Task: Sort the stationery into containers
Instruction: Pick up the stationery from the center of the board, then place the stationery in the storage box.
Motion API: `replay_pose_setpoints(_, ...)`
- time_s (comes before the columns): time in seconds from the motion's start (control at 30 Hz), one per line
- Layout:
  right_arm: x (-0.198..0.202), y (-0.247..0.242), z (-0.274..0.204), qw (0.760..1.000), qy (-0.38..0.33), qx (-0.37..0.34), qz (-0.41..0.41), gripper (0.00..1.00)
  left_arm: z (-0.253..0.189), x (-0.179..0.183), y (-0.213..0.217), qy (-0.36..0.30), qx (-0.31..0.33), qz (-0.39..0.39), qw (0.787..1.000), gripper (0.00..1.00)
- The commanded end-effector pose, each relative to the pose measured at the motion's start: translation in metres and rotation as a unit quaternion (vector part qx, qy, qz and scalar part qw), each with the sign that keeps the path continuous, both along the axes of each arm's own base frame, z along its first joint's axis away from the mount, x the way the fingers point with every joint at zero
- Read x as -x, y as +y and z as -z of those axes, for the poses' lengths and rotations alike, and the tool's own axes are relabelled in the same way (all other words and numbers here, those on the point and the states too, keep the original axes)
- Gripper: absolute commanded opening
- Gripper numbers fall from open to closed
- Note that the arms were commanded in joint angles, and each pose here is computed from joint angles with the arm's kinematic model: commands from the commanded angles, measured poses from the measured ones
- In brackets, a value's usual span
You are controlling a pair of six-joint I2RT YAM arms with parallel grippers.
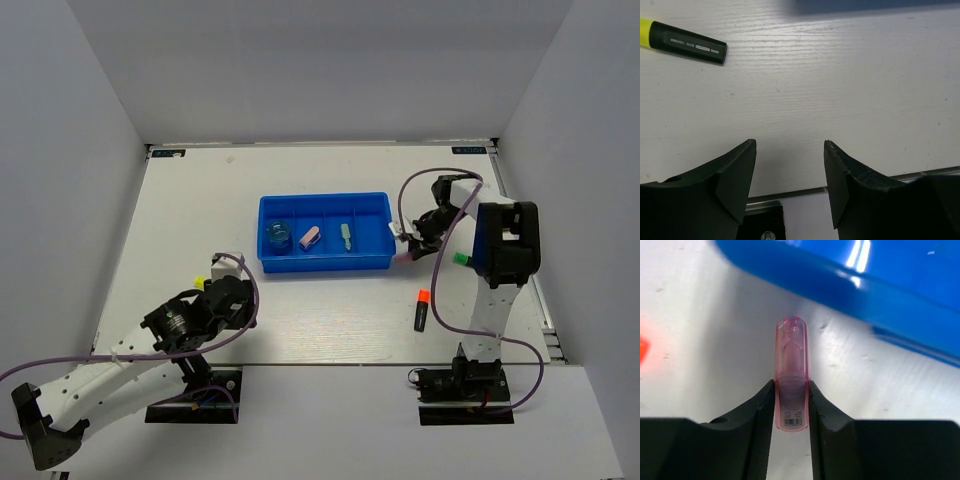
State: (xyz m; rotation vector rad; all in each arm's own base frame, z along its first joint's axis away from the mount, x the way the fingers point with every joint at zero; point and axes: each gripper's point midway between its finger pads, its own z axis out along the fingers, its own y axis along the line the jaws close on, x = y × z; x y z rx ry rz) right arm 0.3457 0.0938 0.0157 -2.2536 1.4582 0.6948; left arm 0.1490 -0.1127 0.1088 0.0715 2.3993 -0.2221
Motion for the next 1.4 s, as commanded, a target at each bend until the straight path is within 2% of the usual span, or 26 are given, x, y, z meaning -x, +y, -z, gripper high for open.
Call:
replay_pose_setpoints(0.0,0.018,-0.023,0.02,0.977,-0.074,0.024,-0.197,0.02,-0.003,-0.006,0.01,-0.017,-0.01,-0.034,0.999,0.67)
replay_pose_setpoints(0.17,0.036,-0.023,0.001,0.987,-0.069,0.022,-0.143,0.0,-0.005,-0.018,0.017,-0.024,-0.013,-0.089,0.996,0.7)
replay_pose_setpoints(0.3,0.049,-0.016,-0.038,0.995,-0.087,0.011,-0.052,0.0,0.0,-0.036,0.017,-0.009,0.008,-0.138,0.99,0.71)
replay_pose_setpoints(0.37,0.052,-0.014,-0.051,0.995,-0.098,0.006,-0.012,0.0,0.005,-0.041,0.018,0.02,0.042,-0.169,0.984,0.71)
replay_pose_setpoints(0.43,0.052,-0.011,-0.074,0.993,-0.097,0.001,0.073,0.0,0.008,-0.043,0.006,0.05,0.085,-0.17,0.981,0.71)
replay_pose_setpoints(0.47,0.053,-0.009,-0.082,0.991,-0.093,-0.008,0.091,0.0,0.008,-0.051,0.015,0.053,0.097,-0.199,0.974,0.71)
replay_pose_setpoints(0.53,0.057,-0.008,-0.108,0.986,-0.089,-0.018,0.142,0.0,0.009,-0.056,0.007,0.065,0.13,-0.195,0.97,0.71)
replay_pose_setpoints(0.63,0.067,0.0,-0.136,0.982,-0.1,-0.044,0.155,0.0,0.009,-0.067,0.014,0.075,0.168,-0.228,0.956,0.71)
replay_pose_setpoints(0.73,0.076,0.03,-0.167,0.97,-0.05,-0.119,0.208,0.0,0.009,-0.077,0.022,0.087,0.195,-0.264,0.941,0.73)
replay_pose_setpoints(0.83,0.06,0.061,-0.195,0.947,-0.026,-0.165,0.274,0.0,0.01,-0.088,0.029,0.098,0.213,-0.3,0.925,0.74)
replay_pose_setpoints(0.9,0.053,0.08,-0.198,0.924,0.041,-0.158,0.347,0.0,0.016,-0.092,0.032,0.111,0.215,-0.32,0.916,0.74)
replay_pose_setpoints(0.97,0.032,0.103,-0.205,0.911,0.039,-0.174,0.372,0.0,0.014,-0.095,0.034,0.11,0.217,-0.334,0.911,0.75)
replay_pose_setpoints(1.0,0.026,0.113,-0.199,0.879,0.084,-0.157,0.443,0.0,0.017,-0.097,0.035,0.111,0.216,-0.342,0.908,0.75)
replay_pose_setpoints(1.07,0.013,0.138,-0.198,0.867,0.084,-0.148,0.468,0.0,0.018,-0.098,0.039,0.109,0.215,-0.356,0.903,0.75)
replay_pose_setpoints(1.1,-0.001,0.147,-0.205,0.835,0.111,-0.151,0.517,0.0,0.019,-0.098,0.04,0.11,0.213,-0.359,0.902,0.75)
replay_pose_setpoints(1.13,-0.004,0.16,-0.191,0.83,0.128,-0.132,0.527,0.0,0.018,-0.101,0.045,0.101,0.21,-0.372,0.899,0.75)
replay_pose_setpoints(1.2,-0.025,0.171,-0.183,0.782,0.159,-0.121,0.591,0.0,0.019,-0.1,0.051,0.098,0.201,-0.384,0.896,0.76)
replay_pose_setpoints(1.23,-0.035,0.168,-0.178,0.757,0.15,-0.113,0.626,0.0,0.019,-0.101,0.054,0.097,0.2,-0.388,0.894,0.76)
replay_pose_setpoints(1.37,-0.059,0.178,-0.166,0.708,0.139,-0.099,0.686,0.0,0.026,-0.098,0.065,0.105,0.185,-0.407,0.889,0.76)
